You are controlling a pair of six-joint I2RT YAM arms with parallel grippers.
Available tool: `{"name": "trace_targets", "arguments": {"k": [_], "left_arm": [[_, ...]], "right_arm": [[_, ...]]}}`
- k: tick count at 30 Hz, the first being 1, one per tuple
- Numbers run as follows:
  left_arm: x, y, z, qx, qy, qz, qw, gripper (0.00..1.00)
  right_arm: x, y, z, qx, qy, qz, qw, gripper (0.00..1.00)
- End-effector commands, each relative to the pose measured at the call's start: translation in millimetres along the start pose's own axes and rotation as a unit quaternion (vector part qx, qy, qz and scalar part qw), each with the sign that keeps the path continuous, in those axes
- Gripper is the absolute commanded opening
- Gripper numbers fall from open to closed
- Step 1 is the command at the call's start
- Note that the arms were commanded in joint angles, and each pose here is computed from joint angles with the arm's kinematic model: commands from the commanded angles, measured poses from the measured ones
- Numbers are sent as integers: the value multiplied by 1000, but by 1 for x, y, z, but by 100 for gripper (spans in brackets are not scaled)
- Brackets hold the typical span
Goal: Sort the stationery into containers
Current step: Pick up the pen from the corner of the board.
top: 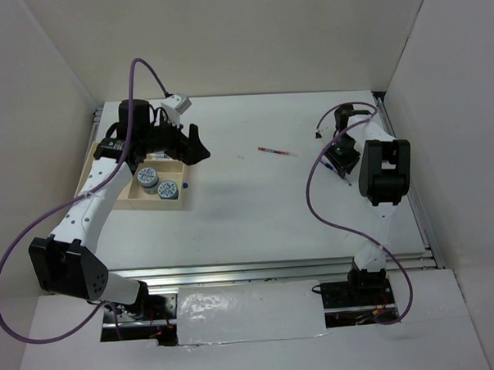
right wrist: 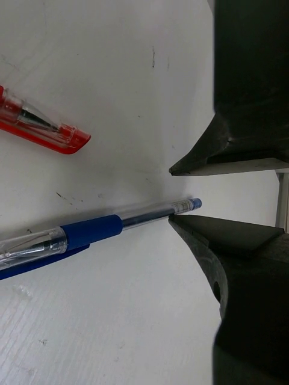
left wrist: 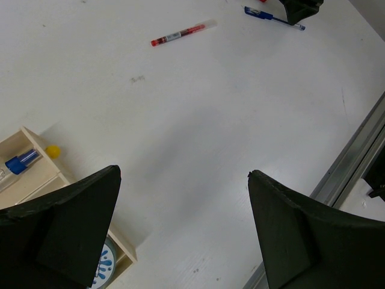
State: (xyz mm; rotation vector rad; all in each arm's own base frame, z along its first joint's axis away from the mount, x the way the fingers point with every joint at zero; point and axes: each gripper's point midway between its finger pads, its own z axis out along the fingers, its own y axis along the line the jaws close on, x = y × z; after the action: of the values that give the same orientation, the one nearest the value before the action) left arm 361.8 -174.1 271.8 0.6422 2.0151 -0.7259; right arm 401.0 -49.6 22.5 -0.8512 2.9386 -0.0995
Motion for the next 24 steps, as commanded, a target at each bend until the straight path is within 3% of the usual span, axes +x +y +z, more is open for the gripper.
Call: {"name": "trace_targets", "arguments": {"k": [1, 13, 19, 20, 23, 24], "left_arm": [[-7, 2, 1, 1, -8, 20, 1000, 99], [-2, 8, 3, -2, -2, 10, 1000, 99], [-4, 10, 2, 8, -6, -2, 1000, 99], [-3, 11, -1, 20, -10, -8, 1000, 99], [-10, 11, -11, 56, -44, -65, 995, 99], [-16, -2, -19, 98, -57, -103, 988, 99]], "right_arm": [[-4, 7, 4, -6, 4, -17, 1000, 39], [-10, 30, 18, -26, 26, -42, 998, 29], [-5, 43, 21, -41, 46, -56, 997, 7], [-9, 47, 10, -43, 30, -57, 997, 2], [-30, 72, -22, -73, -30, -59, 995, 0], [-48, 92, -53, -95, -86, -57, 990, 0]]}}
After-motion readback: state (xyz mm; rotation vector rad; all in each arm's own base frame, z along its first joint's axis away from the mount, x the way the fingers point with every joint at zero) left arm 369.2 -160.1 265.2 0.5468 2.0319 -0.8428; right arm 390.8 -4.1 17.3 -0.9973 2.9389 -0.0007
